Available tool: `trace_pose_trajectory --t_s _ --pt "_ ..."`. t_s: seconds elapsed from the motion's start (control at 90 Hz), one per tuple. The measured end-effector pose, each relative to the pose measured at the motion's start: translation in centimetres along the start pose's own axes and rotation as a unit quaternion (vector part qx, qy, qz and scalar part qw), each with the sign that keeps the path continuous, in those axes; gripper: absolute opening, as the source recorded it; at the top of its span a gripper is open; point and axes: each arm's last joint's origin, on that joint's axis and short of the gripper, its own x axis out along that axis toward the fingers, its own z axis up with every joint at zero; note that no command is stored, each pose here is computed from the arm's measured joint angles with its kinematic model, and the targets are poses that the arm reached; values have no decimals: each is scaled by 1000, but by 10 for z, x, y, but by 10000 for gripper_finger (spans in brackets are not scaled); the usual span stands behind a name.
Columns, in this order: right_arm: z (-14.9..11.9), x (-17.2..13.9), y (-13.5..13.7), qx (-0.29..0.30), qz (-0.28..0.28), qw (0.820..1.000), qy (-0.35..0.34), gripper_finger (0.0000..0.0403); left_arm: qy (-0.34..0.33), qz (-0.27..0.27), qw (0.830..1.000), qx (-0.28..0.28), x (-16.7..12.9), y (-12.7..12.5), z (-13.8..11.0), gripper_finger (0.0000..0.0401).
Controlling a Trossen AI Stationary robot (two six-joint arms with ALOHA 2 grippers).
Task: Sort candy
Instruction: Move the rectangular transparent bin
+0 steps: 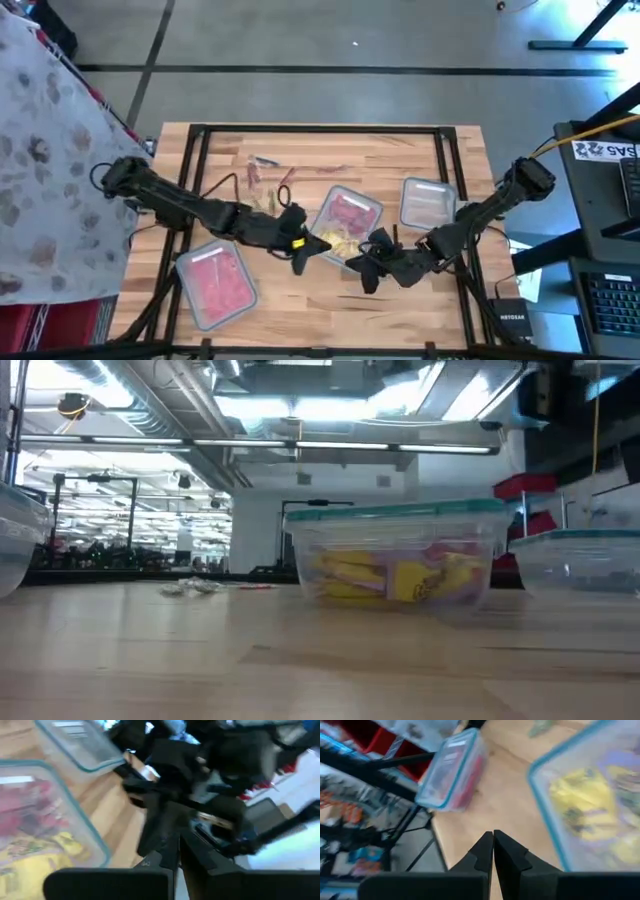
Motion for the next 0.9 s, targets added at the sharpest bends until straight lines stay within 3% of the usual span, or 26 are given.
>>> trace_pose_trajectory --t_s 0.2,0.433,0.9 --pt "23 8 3 -27 11 999 -20 0 5 -24 999 40 -12 -13 -5 0" --pt "42 14 4 -40 5 998 -43 0 34 -5 999 36 -15 -13 -16 0" --pt "45 15 2 -49 -1 998 -45 0 39 12 999 25 -15 -10 -17 0"
